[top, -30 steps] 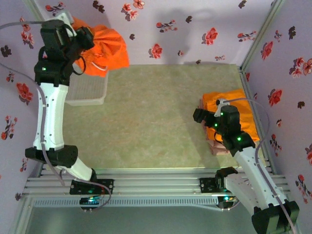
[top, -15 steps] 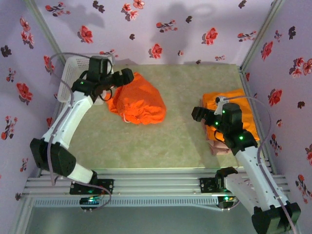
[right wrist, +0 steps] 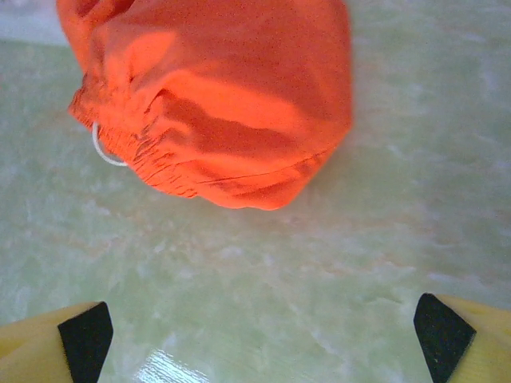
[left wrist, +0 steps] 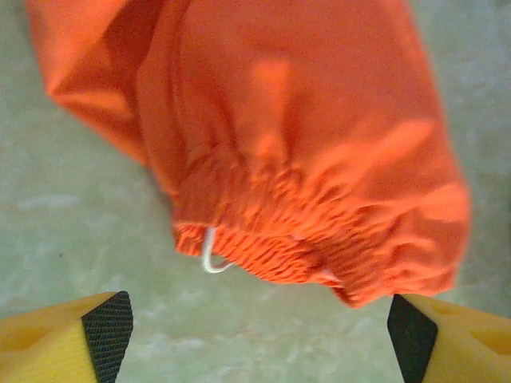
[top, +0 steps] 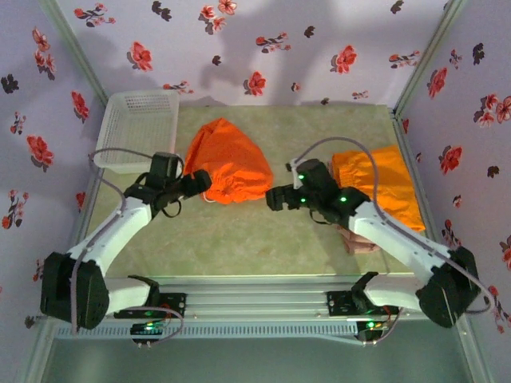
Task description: Fold and stack the shorts
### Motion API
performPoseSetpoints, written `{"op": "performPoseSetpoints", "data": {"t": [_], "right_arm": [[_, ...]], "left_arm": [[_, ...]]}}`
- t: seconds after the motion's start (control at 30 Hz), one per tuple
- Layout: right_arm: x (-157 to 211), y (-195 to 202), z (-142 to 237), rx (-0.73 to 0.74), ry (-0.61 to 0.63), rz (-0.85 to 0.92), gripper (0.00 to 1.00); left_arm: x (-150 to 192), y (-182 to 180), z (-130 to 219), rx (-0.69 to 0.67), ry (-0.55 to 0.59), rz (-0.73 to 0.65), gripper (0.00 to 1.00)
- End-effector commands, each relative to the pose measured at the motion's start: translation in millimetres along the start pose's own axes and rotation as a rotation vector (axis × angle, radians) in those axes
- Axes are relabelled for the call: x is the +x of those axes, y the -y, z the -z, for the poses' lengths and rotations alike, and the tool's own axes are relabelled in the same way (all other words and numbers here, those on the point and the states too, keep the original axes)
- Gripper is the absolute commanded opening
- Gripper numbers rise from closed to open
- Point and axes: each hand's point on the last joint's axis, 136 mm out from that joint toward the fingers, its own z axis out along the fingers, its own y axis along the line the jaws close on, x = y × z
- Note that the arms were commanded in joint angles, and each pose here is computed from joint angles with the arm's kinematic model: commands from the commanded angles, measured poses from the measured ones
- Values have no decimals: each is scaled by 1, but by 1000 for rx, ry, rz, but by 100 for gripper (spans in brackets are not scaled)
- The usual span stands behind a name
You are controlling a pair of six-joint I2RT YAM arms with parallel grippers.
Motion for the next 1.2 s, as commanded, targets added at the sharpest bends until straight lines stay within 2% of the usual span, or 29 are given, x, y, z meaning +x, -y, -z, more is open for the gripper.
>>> {"op": "performPoseSetpoints", "data": {"t": [0.0, 0.27, 0.3, 0.4, 0.5, 0.6, 0.63, 0.87, 1.17], "right_arm": [[-17, -8, 1, 48, 48, 75, 99], [-10, -6, 1, 66, 36, 74, 99], [-8, -6, 2, 65, 35, 75, 99], [-5, -3, 5, 72, 30, 75, 99], [-1, 1, 6, 87, 21, 81, 99], [5, 4, 5, 98, 13, 82, 99], [6, 5, 4, 99, 12, 83, 99], [6, 0, -4, 78, 2, 76, 99], [-14, -17, 9, -2, 85, 61, 99]], "left_arm": [[-19, 4, -17, 21, 80, 32, 83], [-14, -10, -78, -36, 14, 12, 72], [-15, -9, -84, -33, 10, -2, 68], [-22, -7, -93, -32, 9, -17, 44], [-34, 3, -85, -8, 44, -29, 23], [-52, 18, -64, 25, 96, -62, 2], [-57, 23, -55, 34, 110, -79, 0], [-106, 70, 34, 114, 252, -166, 0], [-176, 132, 196, 200, 566, -260, 0]]}}
